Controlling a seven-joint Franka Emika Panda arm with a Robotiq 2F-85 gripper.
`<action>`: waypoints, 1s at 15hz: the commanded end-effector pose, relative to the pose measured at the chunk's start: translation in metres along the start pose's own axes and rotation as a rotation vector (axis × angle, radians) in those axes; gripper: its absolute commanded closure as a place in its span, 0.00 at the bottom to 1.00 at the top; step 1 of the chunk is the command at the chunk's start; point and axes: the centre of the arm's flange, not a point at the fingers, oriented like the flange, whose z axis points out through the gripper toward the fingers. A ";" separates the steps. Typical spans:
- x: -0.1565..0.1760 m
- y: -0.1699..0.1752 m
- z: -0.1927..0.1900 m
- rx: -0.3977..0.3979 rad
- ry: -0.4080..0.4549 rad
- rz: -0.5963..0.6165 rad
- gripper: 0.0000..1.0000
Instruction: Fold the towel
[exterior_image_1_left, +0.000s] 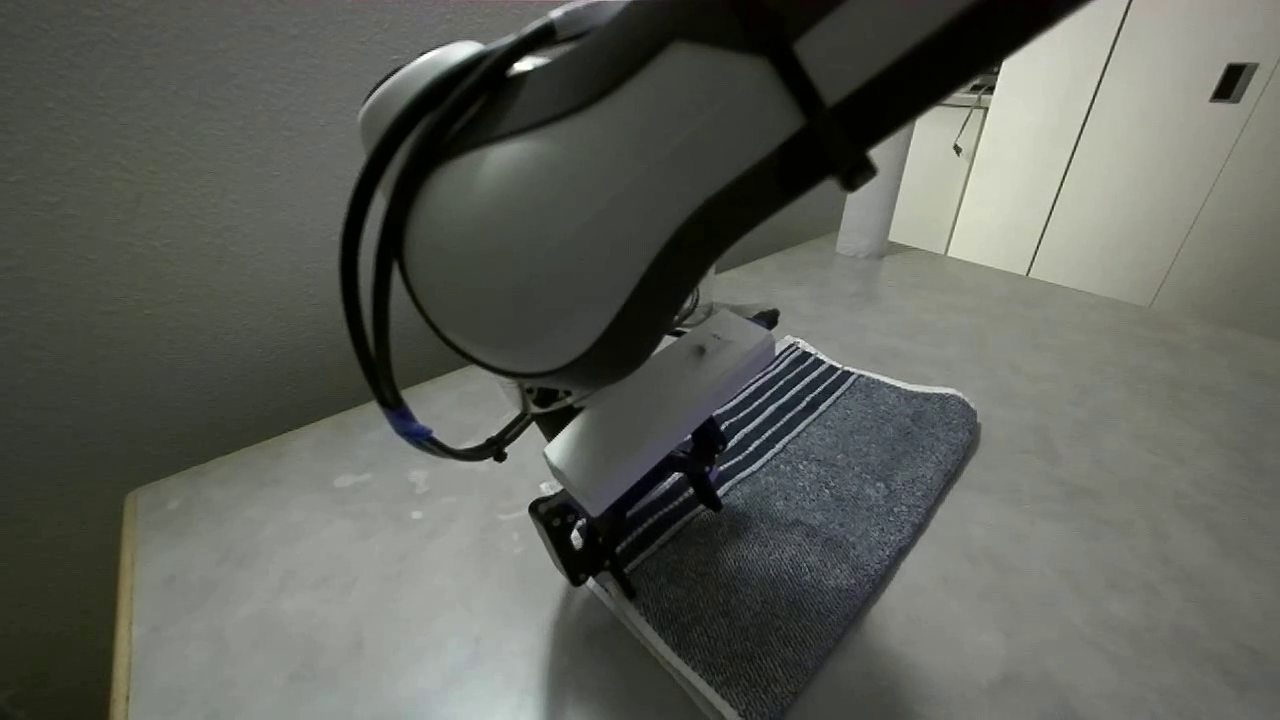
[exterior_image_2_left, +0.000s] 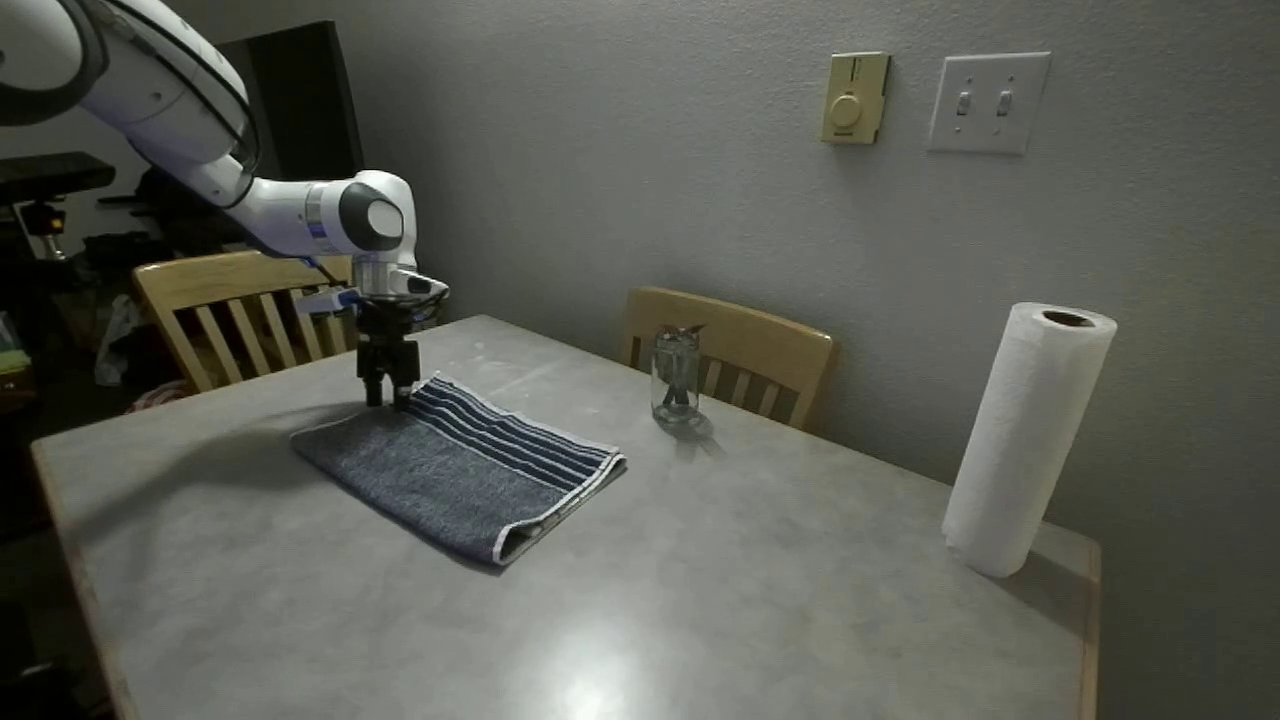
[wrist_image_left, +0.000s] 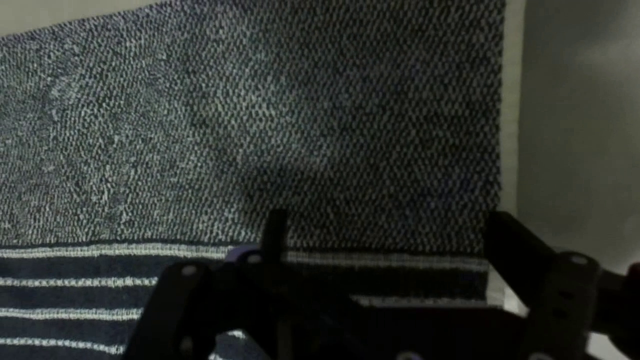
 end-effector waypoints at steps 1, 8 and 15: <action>0.005 -0.003 0.002 -0.020 -0.005 -0.017 0.00; 0.005 -0.011 -0.008 0.025 0.034 -0.034 0.00; 0.010 -0.023 0.013 0.044 0.009 -0.080 0.00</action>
